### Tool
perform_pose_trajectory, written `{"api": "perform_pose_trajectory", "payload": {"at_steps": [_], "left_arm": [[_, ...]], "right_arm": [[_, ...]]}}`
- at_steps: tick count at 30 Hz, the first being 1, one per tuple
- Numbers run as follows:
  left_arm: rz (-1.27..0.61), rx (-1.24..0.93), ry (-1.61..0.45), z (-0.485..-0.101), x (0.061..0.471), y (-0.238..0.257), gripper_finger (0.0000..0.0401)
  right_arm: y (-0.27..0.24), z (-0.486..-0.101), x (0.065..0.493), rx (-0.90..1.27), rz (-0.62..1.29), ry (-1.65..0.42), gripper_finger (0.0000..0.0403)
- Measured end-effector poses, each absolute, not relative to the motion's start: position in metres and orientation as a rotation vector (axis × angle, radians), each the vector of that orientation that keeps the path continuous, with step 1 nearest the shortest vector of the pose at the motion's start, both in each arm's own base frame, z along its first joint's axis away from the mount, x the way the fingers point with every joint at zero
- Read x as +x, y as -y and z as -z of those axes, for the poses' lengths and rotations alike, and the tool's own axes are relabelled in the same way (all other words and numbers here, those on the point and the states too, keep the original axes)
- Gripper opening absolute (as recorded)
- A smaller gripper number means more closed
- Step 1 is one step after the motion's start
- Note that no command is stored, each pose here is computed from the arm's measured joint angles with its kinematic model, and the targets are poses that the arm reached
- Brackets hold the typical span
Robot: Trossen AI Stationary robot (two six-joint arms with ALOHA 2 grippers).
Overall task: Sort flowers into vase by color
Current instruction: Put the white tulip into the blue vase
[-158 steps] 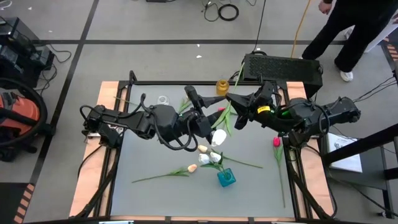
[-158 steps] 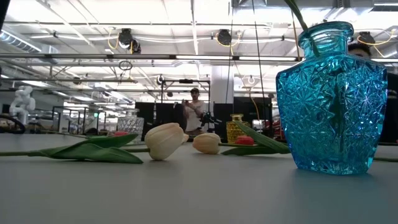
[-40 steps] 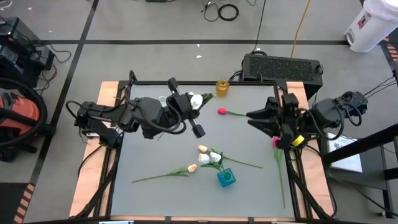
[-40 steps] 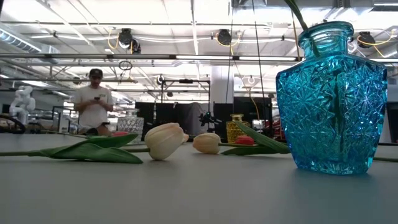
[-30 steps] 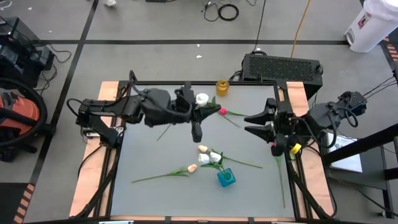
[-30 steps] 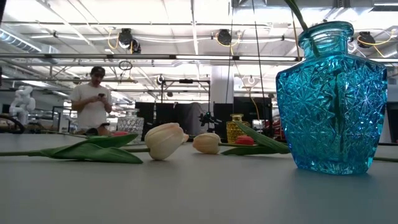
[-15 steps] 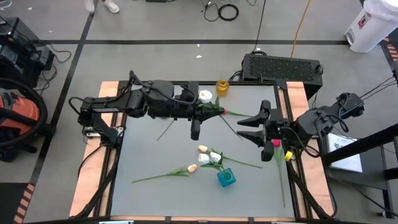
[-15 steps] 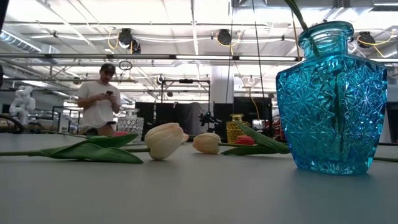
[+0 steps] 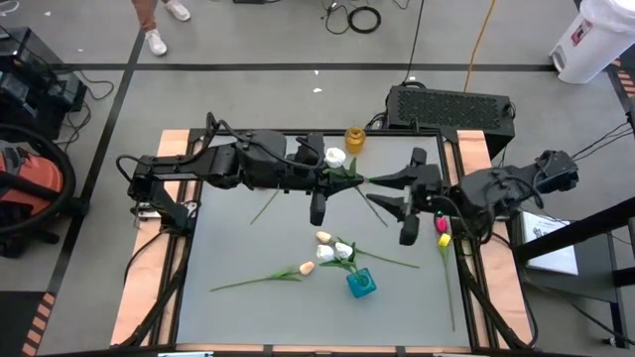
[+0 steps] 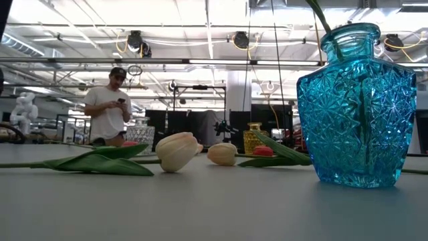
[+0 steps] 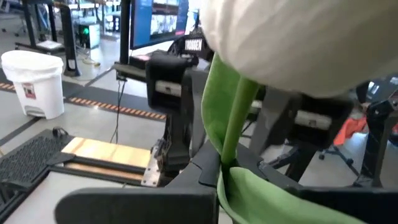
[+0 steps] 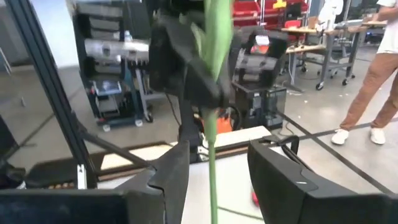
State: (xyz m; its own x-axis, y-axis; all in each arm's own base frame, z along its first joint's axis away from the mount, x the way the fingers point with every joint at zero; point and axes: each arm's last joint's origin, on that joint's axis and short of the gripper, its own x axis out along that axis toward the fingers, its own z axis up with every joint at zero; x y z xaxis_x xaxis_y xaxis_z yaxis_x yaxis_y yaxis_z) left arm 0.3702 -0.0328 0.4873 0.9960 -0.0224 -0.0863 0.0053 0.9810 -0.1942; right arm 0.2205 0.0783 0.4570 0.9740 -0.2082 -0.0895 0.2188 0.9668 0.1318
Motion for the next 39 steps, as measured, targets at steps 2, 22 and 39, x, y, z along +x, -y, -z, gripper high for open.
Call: {"api": "perform_pose_trajectory", "payload": {"at_steps": [2,22,39], "left_arm": [[0.014,-0.195,-0.092,-0.486,0.371,0.033,0.0010],[0.062,-0.195,-0.102,-0.485,0.371,0.037,0.0010],[0.107,-0.190,-0.104,-0.486,0.371,0.038,0.0010]], "right_arm": [[-0.079,-0.457,0.226,0.132,0.222,-0.093,0.0155],[-0.083,-0.457,0.241,0.158,0.193,-0.116,0.0155],[-0.084,-0.458,0.242,0.203,0.148,-0.105,0.0072]]}}
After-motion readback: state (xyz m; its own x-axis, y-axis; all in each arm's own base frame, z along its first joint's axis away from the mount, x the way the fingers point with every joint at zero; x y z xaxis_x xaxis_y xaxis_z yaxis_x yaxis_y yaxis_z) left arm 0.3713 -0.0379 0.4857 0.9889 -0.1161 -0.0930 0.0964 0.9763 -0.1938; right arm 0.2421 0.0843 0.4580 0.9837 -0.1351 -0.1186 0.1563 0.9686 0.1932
